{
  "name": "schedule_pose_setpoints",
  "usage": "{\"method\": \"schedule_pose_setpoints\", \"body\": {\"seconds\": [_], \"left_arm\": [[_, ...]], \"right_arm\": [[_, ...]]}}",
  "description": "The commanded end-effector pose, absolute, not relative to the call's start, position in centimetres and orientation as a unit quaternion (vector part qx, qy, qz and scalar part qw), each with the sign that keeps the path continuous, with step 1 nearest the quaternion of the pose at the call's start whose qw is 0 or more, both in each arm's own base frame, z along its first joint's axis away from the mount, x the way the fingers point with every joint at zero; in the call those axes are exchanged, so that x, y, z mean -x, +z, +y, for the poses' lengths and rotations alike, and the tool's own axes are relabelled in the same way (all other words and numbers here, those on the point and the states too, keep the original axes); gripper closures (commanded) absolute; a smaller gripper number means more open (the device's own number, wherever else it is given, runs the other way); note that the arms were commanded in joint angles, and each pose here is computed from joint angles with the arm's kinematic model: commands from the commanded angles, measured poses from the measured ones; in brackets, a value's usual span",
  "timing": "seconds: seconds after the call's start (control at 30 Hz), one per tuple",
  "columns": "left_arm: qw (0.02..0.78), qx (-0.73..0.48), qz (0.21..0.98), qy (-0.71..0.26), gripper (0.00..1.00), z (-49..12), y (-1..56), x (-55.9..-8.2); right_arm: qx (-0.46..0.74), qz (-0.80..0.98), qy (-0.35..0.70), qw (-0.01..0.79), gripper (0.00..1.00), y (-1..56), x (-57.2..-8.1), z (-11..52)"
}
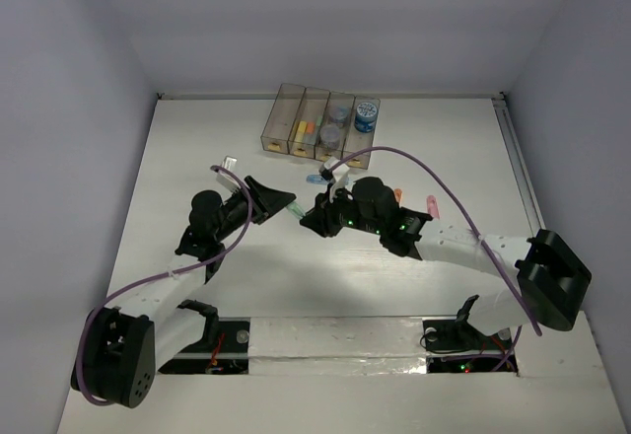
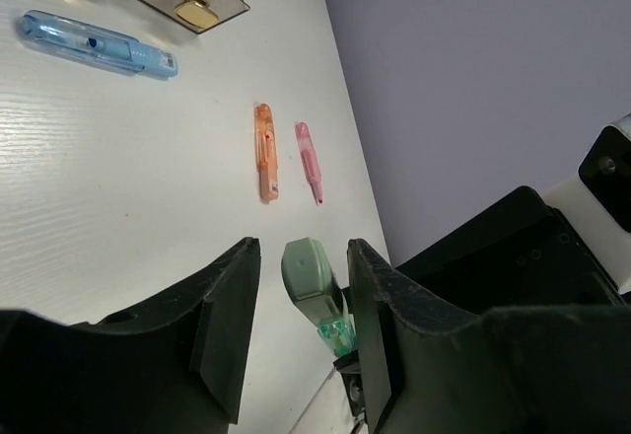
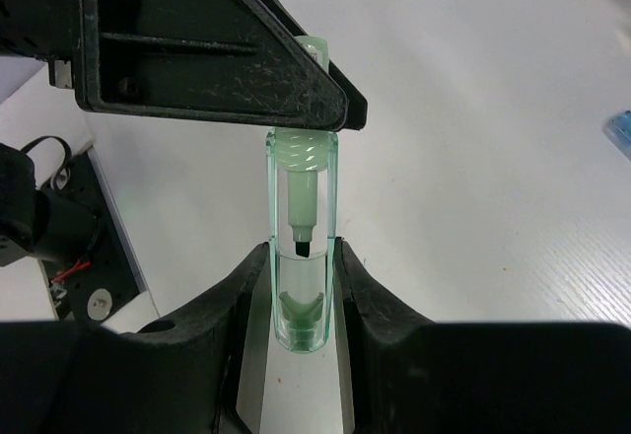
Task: Sort the stationery into containers
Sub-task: Close the pen cap on the pen.
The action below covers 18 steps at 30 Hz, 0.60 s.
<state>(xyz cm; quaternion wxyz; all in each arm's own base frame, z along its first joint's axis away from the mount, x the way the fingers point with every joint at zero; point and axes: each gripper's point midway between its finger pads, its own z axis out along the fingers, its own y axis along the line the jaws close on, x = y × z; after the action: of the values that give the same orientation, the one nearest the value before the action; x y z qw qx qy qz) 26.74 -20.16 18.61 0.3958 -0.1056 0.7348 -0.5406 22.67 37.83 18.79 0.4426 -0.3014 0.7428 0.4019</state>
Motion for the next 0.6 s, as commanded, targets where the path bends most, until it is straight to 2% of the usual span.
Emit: {"method": "schedule_pose_setpoints", "body": {"seconds": [0.0, 0.2, 0.3, 0.57], "left_arm": [[0.430, 0.080, 0.714, -0.546, 0.64, -20.30, 21.36, -27.13], [0.433, 0.079, 0.713, -0.545, 0.67, -20.24, 21.50, -27.19], [0.433, 0.079, 0.713, -0.545, 0.73, -20.25, 21.49, -27.21], [0.430, 0.074, 0.715, -0.546, 1.00, -20.38, 21.17, -27.12]], "right_arm": [[0.308, 0.729, 0.400, 0.462, 1.00, 20.35, -22.68, 37.81], [0.313, 0.734, 0.393, 0.457, 1.00, 19.78, -22.72, 37.76], [0.312, 0.735, 0.391, 0.458, 1.00, 19.72, -22.81, 37.78], [0.312, 0.736, 0.392, 0.455, 1.00, 19.74, -22.99, 38.14]]}}
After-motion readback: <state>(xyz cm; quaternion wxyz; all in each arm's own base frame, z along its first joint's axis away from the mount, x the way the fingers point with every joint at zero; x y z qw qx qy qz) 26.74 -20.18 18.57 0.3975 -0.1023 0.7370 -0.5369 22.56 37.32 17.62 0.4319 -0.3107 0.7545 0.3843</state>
